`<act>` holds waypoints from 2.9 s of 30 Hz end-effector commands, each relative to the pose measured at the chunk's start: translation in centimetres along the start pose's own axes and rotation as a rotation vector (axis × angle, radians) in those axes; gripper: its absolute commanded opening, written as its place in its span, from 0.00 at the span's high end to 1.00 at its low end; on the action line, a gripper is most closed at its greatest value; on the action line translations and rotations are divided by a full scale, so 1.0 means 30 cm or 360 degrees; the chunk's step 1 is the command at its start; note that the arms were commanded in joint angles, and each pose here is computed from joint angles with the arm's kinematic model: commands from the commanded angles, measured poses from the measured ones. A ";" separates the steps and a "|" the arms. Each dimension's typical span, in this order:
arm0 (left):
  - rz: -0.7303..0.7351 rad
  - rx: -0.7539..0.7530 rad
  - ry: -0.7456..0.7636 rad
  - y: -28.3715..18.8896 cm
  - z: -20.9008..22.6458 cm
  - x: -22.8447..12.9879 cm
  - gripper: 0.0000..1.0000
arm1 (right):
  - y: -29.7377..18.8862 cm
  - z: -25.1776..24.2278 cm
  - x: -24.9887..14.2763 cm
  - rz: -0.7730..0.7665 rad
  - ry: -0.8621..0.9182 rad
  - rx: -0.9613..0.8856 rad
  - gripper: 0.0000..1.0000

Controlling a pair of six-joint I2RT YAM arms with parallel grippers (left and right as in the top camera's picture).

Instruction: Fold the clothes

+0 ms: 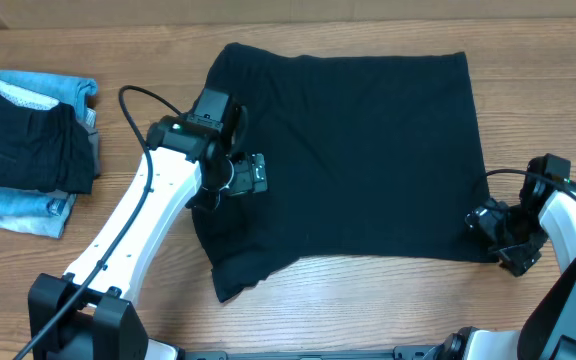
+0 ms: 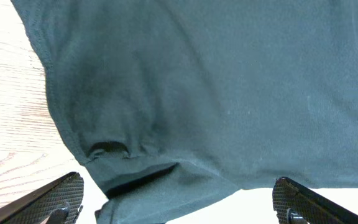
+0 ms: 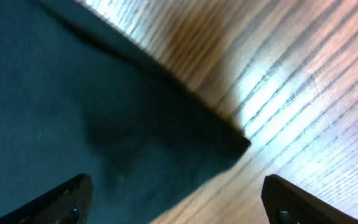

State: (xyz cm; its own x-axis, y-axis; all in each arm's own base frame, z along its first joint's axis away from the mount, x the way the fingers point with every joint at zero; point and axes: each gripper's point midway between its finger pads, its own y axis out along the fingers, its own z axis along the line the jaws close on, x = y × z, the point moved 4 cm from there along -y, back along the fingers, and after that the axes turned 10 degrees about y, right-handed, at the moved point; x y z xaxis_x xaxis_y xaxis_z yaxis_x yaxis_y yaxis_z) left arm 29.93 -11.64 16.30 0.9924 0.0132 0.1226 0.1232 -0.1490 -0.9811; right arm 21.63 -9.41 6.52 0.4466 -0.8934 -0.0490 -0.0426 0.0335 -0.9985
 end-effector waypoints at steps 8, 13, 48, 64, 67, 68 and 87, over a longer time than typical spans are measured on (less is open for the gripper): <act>-0.0053 -0.0015 0.0018 -0.013 0.024 0.022 0.00 | 0.114 -0.039 -0.024 0.0000 0.0036 0.0041 0.36; -0.0099 0.0004 -0.0088 -0.034 0.092 0.059 0.00 | 0.113 -0.025 -0.011 -0.0027 0.0035 0.0079 0.80; 0.0889 0.0006 -0.0314 0.271 0.123 -0.525 0.49 | 0.109 0.025 0.030 -0.0119 0.0023 0.0206 0.80; 0.0731 -0.0255 -0.0298 0.128 0.050 -0.342 0.96 | 0.109 0.025 0.030 -0.0119 0.0023 0.0205 0.80; 0.0644 -0.0378 -0.0329 0.098 0.042 -0.277 0.96 | 0.109 0.025 0.030 -0.0119 0.0023 0.0205 0.80; 0.0597 -0.0393 -0.0341 0.097 0.049 -0.252 0.96 | 0.109 0.025 0.030 -0.0118 0.0023 0.0205 0.80; 0.0209 -0.0079 -0.0119 0.130 0.168 -0.109 0.33 | 0.109 0.024 0.028 -0.0115 0.0023 0.0202 0.80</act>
State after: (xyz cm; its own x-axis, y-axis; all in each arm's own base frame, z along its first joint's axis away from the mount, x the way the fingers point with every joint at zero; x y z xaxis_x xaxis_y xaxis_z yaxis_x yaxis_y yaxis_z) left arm 28.91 -7.70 10.68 0.9895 0.1399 0.0355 0.0680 -0.2349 -0.9696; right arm 23.00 -10.03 3.78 0.4277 -0.9031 0.0388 0.1191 0.0137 -0.9928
